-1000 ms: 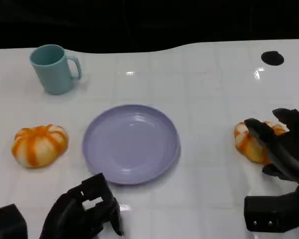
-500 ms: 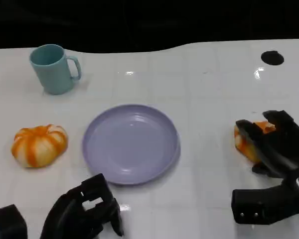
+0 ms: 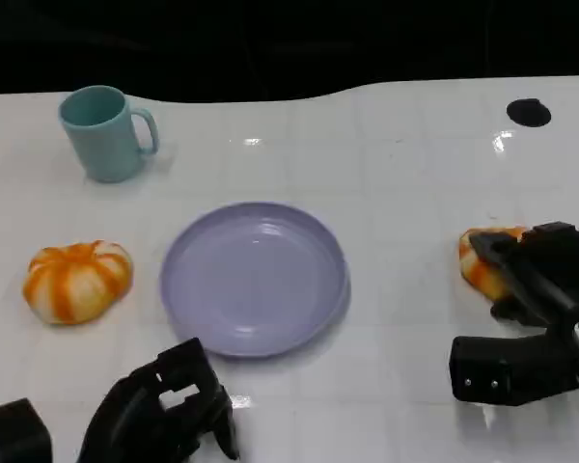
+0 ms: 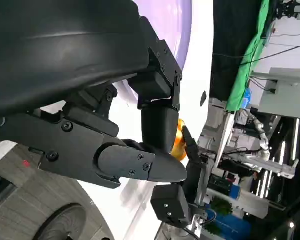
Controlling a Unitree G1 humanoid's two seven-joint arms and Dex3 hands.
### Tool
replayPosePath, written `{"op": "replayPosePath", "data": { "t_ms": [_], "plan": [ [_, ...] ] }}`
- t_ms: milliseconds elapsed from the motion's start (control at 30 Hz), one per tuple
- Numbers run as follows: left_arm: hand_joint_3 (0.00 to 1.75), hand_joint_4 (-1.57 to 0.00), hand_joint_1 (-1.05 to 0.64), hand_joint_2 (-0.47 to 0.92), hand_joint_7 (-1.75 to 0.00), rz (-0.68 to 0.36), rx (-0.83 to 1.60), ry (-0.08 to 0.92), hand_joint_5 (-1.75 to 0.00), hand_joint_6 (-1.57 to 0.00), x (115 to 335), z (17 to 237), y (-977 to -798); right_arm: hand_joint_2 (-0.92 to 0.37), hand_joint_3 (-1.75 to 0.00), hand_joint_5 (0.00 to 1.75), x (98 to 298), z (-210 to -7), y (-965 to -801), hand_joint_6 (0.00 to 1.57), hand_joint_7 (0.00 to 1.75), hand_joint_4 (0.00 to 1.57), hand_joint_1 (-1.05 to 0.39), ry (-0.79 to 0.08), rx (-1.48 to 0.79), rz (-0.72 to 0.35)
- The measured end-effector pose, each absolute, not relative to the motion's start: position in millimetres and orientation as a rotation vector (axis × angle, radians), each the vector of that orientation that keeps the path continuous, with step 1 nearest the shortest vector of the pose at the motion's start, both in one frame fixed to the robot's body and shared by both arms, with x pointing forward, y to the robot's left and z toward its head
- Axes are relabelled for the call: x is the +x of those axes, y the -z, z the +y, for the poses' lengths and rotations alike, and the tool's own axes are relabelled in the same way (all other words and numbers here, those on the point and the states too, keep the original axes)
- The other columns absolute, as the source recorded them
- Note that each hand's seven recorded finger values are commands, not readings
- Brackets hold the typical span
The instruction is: Grasp the bread from the table and place it into the plate.
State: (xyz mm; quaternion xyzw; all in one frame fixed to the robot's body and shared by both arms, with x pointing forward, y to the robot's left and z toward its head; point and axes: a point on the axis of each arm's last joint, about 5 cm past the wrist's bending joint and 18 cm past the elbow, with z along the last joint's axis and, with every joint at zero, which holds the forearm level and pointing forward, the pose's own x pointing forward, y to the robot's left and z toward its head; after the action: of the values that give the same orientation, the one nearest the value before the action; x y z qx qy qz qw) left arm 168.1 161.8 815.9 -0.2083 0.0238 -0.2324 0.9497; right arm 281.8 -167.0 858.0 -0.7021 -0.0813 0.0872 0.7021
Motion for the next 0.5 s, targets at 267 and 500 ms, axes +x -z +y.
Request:
{"op": "replayPosePath", "data": {
  "t_ms": [267,500],
  "plan": [
    [0.21,-0.80,-0.64,0.92,-1.56,0.049,-0.424,0.471,-1.75,-0.70,167.1,162.0,-815.6,-0.88,-0.01,1.73,278.2,-171.4,-849.0,0.93,1.16,0.90,-0.21,-0.154,-1.495,-0.330],
    [0.21,-0.80,-0.64,0.92,-1.56,0.049,-0.425,0.471,-1.75,-0.71,167.0,162.0,-815.6,-0.89,-0.10,1.75,273.3,-170.9,-842.9,0.68,1.74,0.91,-0.16,-0.103,-1.422,-0.448]
  ]
}}
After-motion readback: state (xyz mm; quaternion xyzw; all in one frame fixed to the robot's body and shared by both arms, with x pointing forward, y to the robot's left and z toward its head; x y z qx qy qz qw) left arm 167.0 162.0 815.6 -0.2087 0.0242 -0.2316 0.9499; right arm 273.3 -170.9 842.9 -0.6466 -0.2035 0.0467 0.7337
